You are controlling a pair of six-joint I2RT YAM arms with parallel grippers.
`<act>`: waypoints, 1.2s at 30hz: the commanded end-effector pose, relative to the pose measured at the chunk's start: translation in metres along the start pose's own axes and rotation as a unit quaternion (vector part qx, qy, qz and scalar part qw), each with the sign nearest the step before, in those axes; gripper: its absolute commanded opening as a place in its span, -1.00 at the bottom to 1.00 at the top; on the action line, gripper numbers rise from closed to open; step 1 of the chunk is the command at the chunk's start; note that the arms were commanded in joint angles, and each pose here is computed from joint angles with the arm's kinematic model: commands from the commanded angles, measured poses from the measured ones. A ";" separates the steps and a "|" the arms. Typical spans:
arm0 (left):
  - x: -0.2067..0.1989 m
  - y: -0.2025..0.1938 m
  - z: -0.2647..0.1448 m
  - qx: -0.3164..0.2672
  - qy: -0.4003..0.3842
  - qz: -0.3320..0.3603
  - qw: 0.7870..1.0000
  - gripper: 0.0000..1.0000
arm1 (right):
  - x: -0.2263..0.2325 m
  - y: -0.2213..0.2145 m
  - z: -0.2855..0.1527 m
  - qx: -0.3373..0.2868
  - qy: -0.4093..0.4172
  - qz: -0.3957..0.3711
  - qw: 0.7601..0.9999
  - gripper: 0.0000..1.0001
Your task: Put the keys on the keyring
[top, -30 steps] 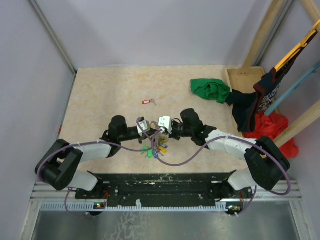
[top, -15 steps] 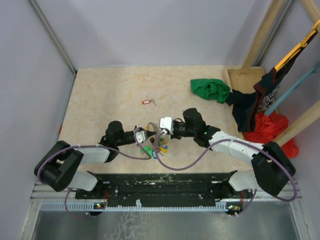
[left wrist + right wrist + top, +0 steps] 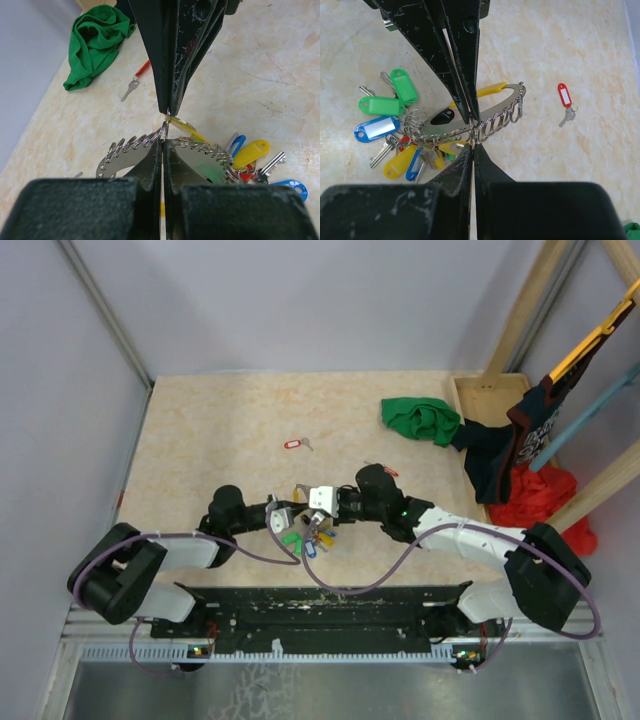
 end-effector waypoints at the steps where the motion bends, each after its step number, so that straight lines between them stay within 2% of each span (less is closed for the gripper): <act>1: 0.010 0.014 0.001 -0.025 0.014 0.032 0.999 -1.00 | -0.010 0.020 -0.002 -0.025 -0.030 -0.028 0.999 -1.00; 36: 0.010 0.011 0.003 -0.017 0.011 0.015 1.000 -1.00 | -0.005 0.020 -0.001 -0.016 -0.023 -0.032 0.999 -1.00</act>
Point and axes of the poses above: each gripper's point midway between its finger pads, its own z axis out along the fingers, its own x axis along the line the jaws close on, y = z × x, the point moved 3 cm from there along -z, back along the fingers, and after that the axes turned 13 degrees about z, right-handed, at the moved point
